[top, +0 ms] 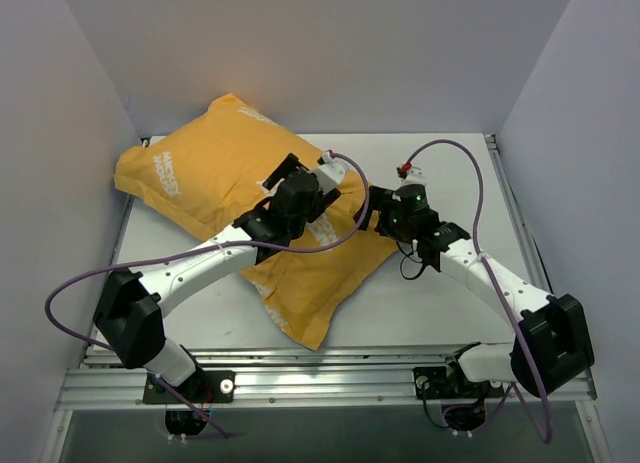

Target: Remove the pillowcase from the pillow

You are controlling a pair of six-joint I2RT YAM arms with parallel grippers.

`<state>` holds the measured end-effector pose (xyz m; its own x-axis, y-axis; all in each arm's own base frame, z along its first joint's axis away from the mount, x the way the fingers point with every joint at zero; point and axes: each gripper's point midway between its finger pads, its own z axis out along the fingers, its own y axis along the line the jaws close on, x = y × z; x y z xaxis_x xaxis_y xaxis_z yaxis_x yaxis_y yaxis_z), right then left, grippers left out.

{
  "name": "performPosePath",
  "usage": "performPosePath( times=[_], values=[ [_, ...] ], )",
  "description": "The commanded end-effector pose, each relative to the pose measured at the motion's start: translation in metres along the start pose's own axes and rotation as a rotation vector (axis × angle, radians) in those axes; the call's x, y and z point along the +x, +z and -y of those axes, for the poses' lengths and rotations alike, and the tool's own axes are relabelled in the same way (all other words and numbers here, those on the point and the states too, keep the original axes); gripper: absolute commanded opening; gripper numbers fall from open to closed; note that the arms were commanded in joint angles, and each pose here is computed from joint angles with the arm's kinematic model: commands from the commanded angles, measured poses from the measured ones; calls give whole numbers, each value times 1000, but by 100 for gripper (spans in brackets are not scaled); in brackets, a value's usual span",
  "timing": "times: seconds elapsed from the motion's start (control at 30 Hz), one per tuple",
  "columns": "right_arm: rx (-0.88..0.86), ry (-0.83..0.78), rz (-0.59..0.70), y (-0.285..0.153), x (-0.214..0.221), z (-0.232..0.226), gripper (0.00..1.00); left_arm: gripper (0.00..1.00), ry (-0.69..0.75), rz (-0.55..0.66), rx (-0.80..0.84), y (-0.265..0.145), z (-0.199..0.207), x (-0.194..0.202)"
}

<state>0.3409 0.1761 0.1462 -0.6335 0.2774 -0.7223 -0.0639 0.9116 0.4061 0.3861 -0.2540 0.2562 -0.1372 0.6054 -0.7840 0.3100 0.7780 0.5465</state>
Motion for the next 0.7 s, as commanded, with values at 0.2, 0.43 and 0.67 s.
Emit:
performPosePath(
  times=[0.2, 0.43, 0.67],
  values=[
    [-42, 76, 253, -9, -66, -77, 91, 94, -319, -34, 26, 10, -26, 8],
    [-71, 23, 210, 19, -54, -113, 91, 94, -406, -64, 59, 7, -27, 24],
    [44, -66, 69, 46, 1, -89, 52, 94, -471, -85, 39, 10, -39, 33]
  ],
)
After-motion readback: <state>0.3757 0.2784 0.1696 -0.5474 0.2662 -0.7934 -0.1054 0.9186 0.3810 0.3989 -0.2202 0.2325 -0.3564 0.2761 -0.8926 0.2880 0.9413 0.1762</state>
